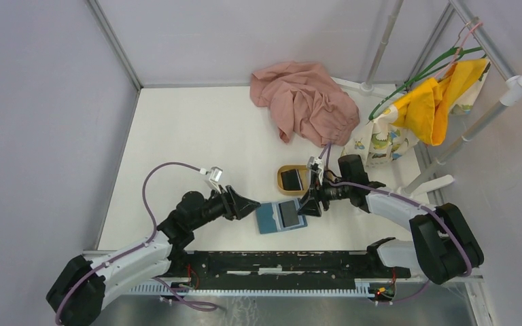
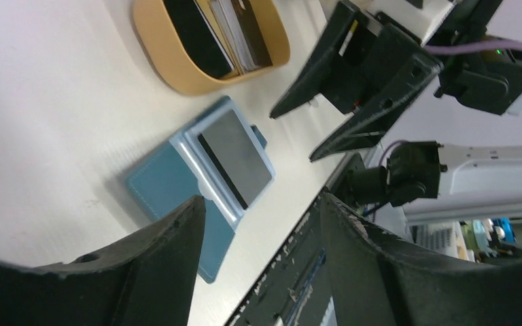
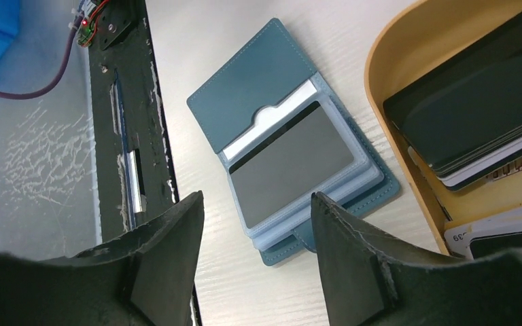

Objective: Put the credit cards into the card holder
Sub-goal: Insert the credit card into the card holder.

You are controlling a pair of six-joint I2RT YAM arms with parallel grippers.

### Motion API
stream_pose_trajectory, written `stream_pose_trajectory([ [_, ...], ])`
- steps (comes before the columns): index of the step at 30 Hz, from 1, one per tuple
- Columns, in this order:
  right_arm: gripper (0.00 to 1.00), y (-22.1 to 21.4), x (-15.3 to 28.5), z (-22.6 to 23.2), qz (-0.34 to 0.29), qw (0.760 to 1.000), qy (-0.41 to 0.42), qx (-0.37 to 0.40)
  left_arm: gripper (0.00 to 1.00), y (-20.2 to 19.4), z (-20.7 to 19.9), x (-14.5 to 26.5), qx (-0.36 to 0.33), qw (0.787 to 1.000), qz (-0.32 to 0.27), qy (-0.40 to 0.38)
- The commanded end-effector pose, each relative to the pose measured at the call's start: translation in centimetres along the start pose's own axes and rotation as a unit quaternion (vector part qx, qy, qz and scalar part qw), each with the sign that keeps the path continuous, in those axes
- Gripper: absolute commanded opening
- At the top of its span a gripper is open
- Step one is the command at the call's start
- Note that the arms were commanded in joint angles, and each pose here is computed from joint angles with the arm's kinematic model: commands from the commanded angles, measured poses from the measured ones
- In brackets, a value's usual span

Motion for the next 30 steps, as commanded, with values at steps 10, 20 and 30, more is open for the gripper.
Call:
stream_pose_trajectory([
  [10, 0.48, -0.4, -0.7, -1.0, -0.001, 0.996, -0.020, -0.090, 0.38, -3.2, -3.1, -4.6, -0.049, 0.997, 0.052, -0.002],
  [20, 0.44, -1.7, -1.6, -1.3, 0.023, 0.992, -0.027, -0.121, 0.36, -5.8, -1.3, -6.7, -0.054, 0.993, 0.099, 0.037],
  [30, 0.47, -2.2, -1.9, -2.2, 0.032, 0.988, -0.050, -0.146, 0.38, -7.5, -1.2, -8.1, -0.048, 0.990, 0.128, 0.029],
])
Point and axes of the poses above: each gripper's point midway between its finger pads, its own x axis back along the fingers, its own z axis along the line the jaws close on, y = z × x, the point moved 1 cm from there along x, back along the fingers, and after that the axes turned 6 degrees about -x, right-handed, at the moved point
